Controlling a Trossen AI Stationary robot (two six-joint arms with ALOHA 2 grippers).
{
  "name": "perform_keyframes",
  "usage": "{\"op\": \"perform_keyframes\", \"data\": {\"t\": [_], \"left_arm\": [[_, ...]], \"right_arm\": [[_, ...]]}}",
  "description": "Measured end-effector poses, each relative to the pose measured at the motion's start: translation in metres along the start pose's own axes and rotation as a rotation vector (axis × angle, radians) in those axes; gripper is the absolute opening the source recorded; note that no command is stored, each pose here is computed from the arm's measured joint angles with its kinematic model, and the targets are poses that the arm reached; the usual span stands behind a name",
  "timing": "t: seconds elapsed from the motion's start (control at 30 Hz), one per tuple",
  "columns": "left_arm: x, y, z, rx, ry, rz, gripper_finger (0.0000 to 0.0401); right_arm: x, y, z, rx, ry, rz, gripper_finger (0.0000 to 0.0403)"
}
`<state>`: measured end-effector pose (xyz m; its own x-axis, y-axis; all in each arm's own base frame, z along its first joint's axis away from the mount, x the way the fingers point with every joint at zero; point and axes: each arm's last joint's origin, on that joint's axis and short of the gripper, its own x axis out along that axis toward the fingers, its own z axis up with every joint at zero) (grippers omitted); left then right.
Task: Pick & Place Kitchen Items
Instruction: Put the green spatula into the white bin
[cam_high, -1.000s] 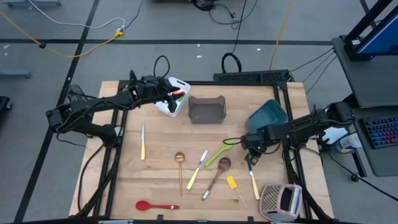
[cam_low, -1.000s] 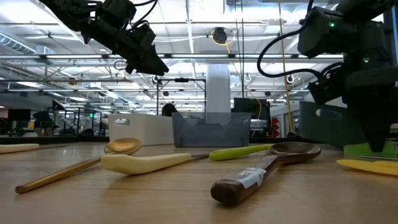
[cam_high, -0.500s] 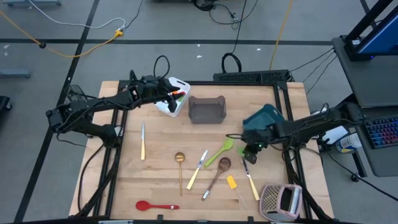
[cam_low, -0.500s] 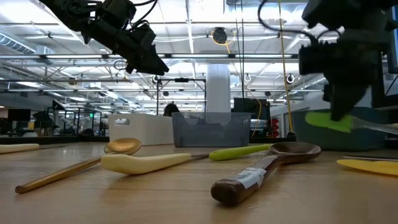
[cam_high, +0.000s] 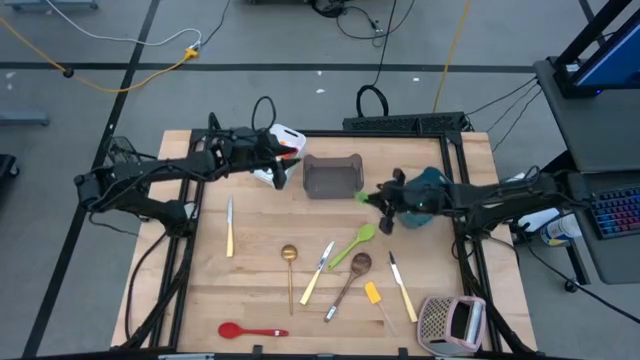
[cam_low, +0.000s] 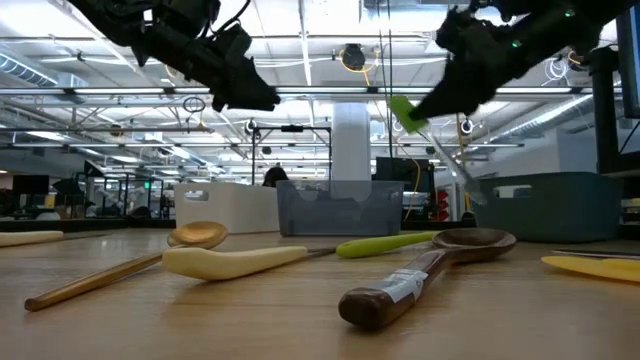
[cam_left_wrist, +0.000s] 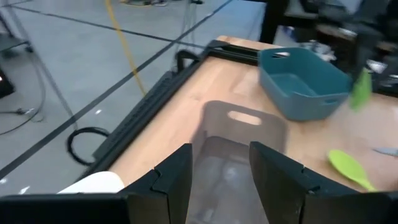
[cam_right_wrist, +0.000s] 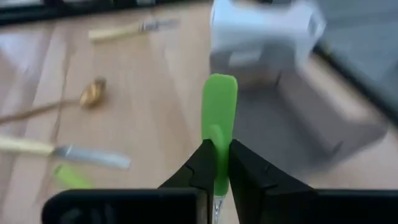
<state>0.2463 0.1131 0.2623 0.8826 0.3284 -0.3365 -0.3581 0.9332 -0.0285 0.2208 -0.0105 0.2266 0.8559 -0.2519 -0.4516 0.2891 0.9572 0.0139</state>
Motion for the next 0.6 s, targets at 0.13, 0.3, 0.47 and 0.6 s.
{"op": "perform_keyframes", "data": {"t": [0.13,0.3,0.47,0.6], "left_arm": [[0.001,-0.015,0.000,0.018,-0.005,-0.052,0.0166],[0.013,-0.037,0.003,0.043,-0.097,-0.127,0.0166],[0.038,-0.057,-0.002,0.075,-0.207,-0.185,0.0166],[0.058,-0.064,-0.011,0.070,-0.275,-0.203,0.0166]], "right_arm": [[0.006,-0.007,0.015,-0.056,-0.144,-0.024,0.0020],[0.014,-0.012,0.023,-0.094,-0.234,-0.052,0.0024],[0.018,-0.015,0.031,-0.099,-0.336,-0.072,0.0023],[0.016,-0.015,0.038,-0.105,-0.416,-0.071,0.0024]]}}
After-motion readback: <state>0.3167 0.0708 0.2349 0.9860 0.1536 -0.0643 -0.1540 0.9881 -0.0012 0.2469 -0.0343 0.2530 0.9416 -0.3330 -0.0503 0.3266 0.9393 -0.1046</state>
